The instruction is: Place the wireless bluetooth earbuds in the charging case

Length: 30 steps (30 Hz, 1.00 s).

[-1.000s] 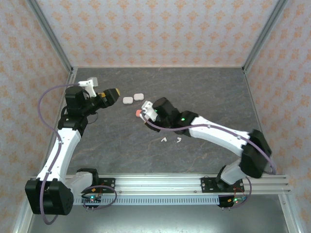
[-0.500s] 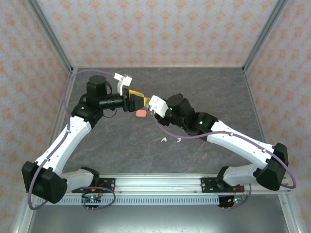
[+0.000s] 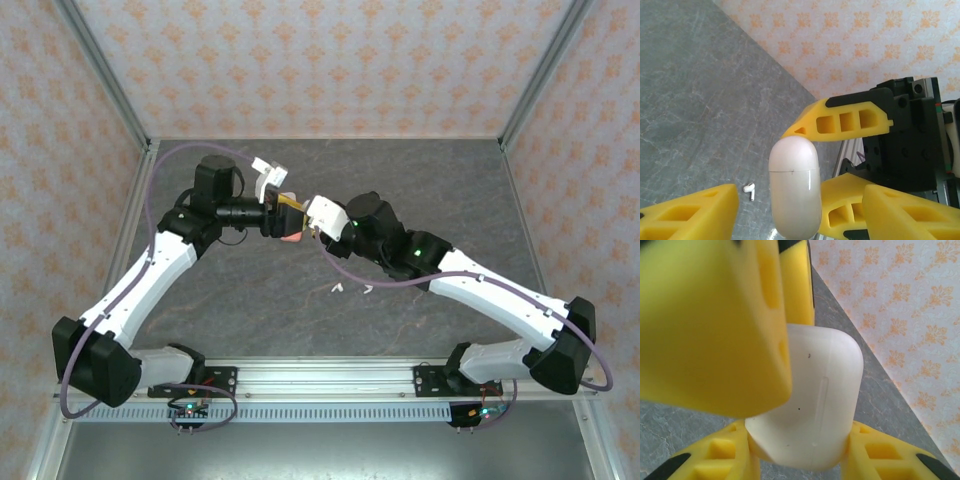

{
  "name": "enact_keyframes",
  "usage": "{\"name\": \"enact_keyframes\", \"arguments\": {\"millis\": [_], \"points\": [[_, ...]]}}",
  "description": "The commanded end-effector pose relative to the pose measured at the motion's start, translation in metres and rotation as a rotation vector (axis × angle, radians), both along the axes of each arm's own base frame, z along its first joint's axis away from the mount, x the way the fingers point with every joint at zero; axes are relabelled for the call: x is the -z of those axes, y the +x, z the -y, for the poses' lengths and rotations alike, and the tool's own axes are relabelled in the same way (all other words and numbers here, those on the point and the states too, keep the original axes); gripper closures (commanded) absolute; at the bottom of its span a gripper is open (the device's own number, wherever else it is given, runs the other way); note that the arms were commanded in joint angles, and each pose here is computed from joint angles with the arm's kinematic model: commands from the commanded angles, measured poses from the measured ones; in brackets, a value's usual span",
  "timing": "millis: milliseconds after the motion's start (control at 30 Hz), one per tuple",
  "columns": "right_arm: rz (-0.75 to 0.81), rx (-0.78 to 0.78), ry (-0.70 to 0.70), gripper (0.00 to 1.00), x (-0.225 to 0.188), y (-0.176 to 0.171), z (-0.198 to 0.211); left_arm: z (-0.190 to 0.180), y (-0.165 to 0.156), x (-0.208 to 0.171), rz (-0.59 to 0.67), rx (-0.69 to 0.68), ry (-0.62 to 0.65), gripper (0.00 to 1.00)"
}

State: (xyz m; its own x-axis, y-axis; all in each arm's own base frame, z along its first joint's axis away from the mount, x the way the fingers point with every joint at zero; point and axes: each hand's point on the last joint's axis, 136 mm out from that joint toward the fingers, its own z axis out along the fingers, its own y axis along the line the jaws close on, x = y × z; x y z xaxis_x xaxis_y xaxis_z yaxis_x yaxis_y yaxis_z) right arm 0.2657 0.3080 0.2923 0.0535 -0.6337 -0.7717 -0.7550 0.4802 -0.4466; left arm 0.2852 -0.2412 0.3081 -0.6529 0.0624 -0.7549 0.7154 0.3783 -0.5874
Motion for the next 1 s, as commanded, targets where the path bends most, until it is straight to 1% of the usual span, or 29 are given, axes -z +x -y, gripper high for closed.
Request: {"name": "enact_keyframes", "arguments": {"millis": [0,267,400,500,567,633,700,733,800,867,900,967], "points": [[0.043,-0.006,0.072,0.64,-0.032,-0.001,0.001,0.006,-0.005,-0.009,0.021,0.053,-0.017,0.39],[0.034,-0.011,0.077,0.64,-0.029,-0.002,0.000,0.013,-0.010,-0.009,0.015,0.103,-0.017,0.69],[0.011,-0.019,0.082,0.61,-0.028,-0.004,0.001,0.014,-0.010,-0.011,0.026,0.107,-0.019,0.79],[-0.030,-0.027,0.087,0.52,-0.024,-0.005,0.005,0.014,-0.011,-0.013,0.038,0.104,-0.017,0.85],[-0.060,-0.005,0.109,0.46,-0.022,-0.002,0.011,0.014,-0.011,-0.014,0.058,0.098,-0.015,0.86],[-0.106,-0.001,0.151,0.36,-0.020,-0.001,0.018,0.014,-0.011,-0.017,0.095,0.082,-0.015,0.87],[-0.176,-0.006,0.206,0.25,-0.016,-0.001,0.022,0.015,-0.011,-0.022,0.154,0.061,-0.024,0.87],[-0.186,-0.018,0.247,0.20,-0.024,-0.005,0.029,0.016,-0.011,-0.024,0.180,0.045,-0.025,0.87],[-0.247,-0.024,0.320,0.11,-0.025,-0.005,0.037,0.016,-0.010,-0.033,0.263,0.002,-0.043,0.88],[-0.294,-0.026,0.395,0.05,-0.027,-0.004,0.043,0.014,-0.005,-0.038,0.322,-0.057,-0.054,0.93],[-0.316,-0.041,0.438,0.02,-0.030,-0.006,0.045,0.013,-0.003,-0.038,0.346,-0.088,-0.059,0.93],[-0.355,-0.093,0.517,0.01,-0.037,-0.012,0.046,0.014,0.000,-0.043,0.382,-0.115,-0.089,0.95]]}}
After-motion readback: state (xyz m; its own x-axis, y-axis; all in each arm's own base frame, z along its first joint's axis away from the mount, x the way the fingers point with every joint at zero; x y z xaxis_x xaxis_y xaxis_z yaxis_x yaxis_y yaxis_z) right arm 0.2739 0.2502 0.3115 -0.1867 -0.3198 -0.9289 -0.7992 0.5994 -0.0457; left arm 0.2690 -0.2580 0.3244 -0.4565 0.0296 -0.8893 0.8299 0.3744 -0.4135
